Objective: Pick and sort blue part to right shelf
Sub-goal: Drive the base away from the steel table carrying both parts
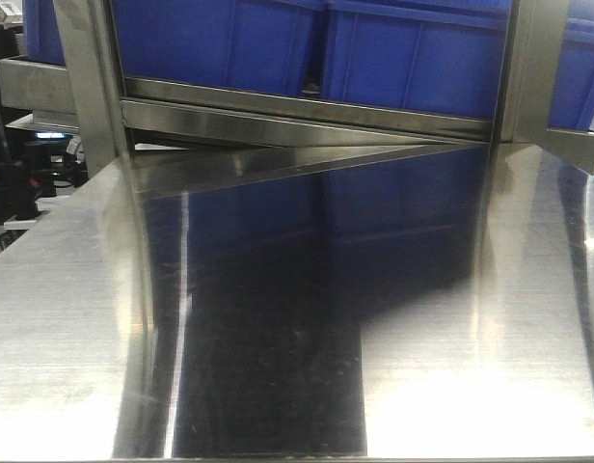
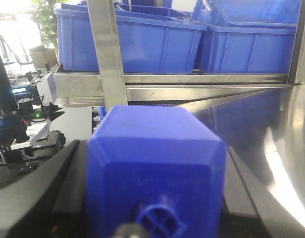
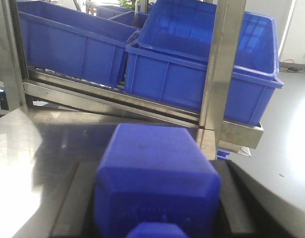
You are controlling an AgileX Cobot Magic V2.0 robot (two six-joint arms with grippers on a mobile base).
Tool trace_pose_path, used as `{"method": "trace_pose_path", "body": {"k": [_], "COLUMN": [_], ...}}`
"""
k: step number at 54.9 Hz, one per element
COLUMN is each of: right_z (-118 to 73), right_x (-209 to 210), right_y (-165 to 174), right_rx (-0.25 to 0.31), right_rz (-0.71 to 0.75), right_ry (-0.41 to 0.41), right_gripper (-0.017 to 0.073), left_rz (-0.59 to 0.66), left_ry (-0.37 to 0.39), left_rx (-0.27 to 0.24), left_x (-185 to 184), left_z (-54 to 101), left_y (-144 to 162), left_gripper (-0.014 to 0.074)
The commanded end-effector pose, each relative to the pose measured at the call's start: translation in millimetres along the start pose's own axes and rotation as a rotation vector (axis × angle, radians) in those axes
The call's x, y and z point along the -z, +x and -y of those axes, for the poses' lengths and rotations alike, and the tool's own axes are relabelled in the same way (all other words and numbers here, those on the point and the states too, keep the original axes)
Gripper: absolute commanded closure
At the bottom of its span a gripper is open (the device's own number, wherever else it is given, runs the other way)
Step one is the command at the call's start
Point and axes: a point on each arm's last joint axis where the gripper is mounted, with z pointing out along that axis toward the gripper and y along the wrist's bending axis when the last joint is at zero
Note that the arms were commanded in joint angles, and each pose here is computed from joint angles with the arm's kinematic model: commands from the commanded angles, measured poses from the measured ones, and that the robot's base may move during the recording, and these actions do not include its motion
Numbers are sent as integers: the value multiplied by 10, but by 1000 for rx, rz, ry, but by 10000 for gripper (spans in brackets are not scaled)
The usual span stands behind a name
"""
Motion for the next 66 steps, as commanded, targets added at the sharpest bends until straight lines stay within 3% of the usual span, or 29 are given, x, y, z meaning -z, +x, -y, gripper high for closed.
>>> {"method": "trace_pose_path", "body": {"k": [1, 66], "right_z": [-4, -3], "right_x": [16, 21], "right_y": [-153, -153], "right_rx": [32, 32], "right_rz": [96, 99], "right_ry": [-6, -6], "right_gripper": [312, 312], "left_rz": [134, 134], "left_ry": [12, 12], "left_rx": [4, 4], "left_x": [101, 101], "left_z": [-10, -10], "left_y": [-150, -150], "left_gripper": [351, 351]}}
